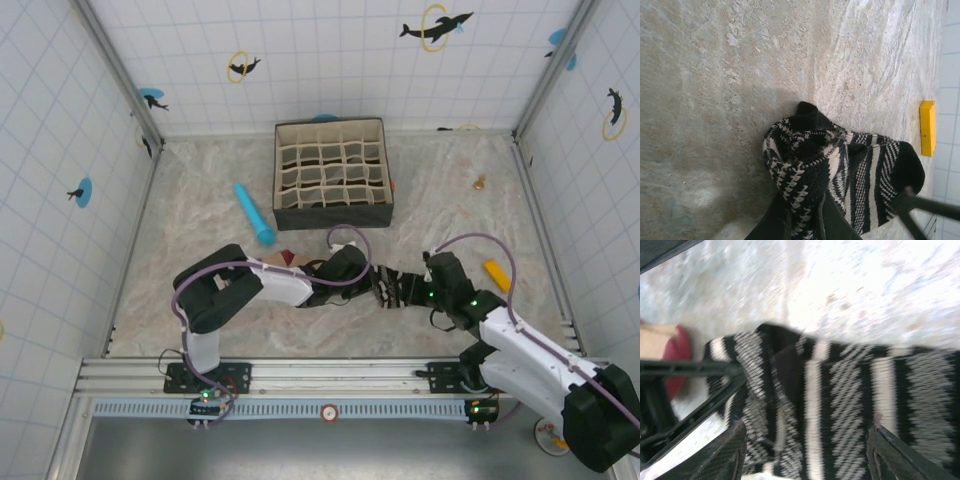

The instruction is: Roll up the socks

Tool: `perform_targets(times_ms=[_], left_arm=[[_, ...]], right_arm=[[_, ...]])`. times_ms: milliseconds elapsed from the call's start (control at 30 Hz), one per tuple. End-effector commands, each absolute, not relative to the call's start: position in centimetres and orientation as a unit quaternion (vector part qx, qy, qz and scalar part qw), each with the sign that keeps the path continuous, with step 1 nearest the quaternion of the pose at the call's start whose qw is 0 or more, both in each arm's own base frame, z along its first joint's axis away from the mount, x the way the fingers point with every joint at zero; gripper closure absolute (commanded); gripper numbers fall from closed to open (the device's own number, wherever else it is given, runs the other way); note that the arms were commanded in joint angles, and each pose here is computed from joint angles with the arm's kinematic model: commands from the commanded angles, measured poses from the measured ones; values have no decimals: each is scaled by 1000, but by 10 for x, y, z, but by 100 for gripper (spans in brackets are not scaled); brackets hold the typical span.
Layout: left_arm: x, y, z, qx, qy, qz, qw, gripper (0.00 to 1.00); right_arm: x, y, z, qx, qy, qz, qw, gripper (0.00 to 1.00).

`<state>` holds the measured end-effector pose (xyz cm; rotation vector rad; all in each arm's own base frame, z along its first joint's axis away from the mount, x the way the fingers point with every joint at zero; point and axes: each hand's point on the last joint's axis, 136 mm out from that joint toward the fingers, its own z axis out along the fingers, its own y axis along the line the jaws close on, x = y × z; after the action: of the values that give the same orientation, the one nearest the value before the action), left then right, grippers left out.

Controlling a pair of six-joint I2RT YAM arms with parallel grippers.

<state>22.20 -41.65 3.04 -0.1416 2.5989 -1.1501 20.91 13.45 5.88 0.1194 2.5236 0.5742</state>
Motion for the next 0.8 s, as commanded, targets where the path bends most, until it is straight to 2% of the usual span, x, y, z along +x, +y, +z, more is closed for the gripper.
perform_targets(times_ms=[0,300,433,633,767], left_arm=[[214,-406,26,-21,910,-389,143,100],[210,-405,28,-11,908,-395,136,100],[209,-404,28,-12,908,-396,136,100],[206,-412,36,-6,898,-421,126,100],[204,-417,46,2,890,-439,123,100]], right_arm=[[199,87,49,75,960,104,250,33],[198,59,27,140,957,79,240,30],[191,74,12,135,958,125,218,33],[191,92,1,134,946,189,226,50],[199,95,-1,132,940,198,245,75]])
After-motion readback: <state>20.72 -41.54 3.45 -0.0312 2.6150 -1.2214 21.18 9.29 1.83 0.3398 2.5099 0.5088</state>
